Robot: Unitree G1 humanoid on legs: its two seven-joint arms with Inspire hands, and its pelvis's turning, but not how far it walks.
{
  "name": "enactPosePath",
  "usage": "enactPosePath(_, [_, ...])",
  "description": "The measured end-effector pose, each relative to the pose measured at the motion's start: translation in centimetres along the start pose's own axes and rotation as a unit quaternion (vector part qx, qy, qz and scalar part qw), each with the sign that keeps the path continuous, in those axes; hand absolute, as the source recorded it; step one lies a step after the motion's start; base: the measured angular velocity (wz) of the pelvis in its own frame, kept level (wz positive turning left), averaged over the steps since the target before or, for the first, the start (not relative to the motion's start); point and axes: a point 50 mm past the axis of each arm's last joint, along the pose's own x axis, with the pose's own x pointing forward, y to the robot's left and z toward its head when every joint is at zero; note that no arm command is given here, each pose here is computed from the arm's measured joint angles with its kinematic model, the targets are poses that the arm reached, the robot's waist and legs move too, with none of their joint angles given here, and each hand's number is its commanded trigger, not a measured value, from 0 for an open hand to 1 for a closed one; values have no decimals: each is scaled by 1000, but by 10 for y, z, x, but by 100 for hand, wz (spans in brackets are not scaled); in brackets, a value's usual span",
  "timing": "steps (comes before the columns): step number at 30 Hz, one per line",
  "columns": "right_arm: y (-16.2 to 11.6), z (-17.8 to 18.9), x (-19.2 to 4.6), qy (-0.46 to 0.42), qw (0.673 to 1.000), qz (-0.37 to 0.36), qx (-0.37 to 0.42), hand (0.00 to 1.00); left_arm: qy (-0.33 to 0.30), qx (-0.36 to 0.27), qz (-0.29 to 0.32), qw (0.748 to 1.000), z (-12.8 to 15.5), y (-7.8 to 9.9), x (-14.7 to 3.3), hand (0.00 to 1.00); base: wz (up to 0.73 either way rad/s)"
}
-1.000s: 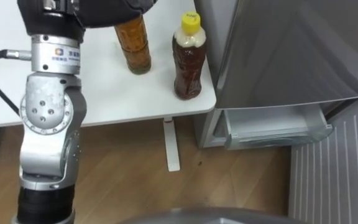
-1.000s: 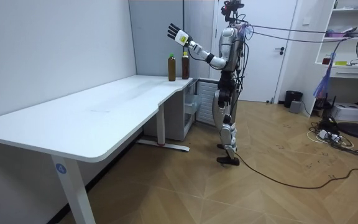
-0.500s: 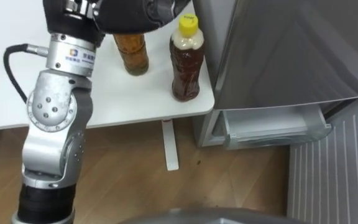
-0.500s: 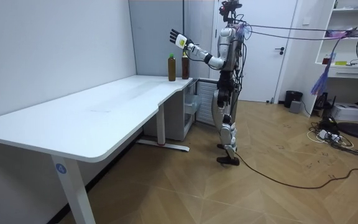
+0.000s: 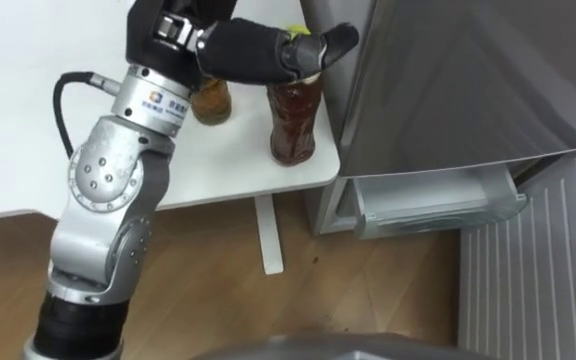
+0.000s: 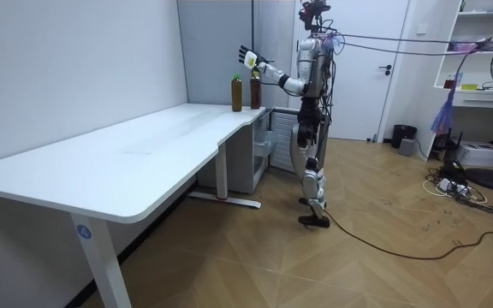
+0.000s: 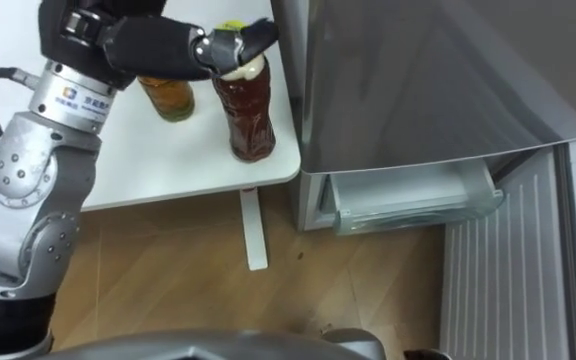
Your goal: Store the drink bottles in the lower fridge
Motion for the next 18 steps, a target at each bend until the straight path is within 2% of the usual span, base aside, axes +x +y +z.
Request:
enactPosePath(11, [-1, 2, 0, -1, 1000, -23, -9, 0, 49, -7, -8, 999, -22, 2, -2, 0, -3])
enactPosePath(15, [2, 10, 1, -15, 999, -30, -8, 0, 66, -1, 7, 998, -28, 10, -4, 0, -40])
enactPosePath(16, [-1, 12, 0, -19, 999, -36, -14, 0, 74, -8, 21, 997, -33, 15, -7, 0, 14])
enactPosePath(18, [-1, 5, 0, -8, 999, -37, -19, 0, 79, -8, 5, 997, -34, 15, -9, 0, 62])
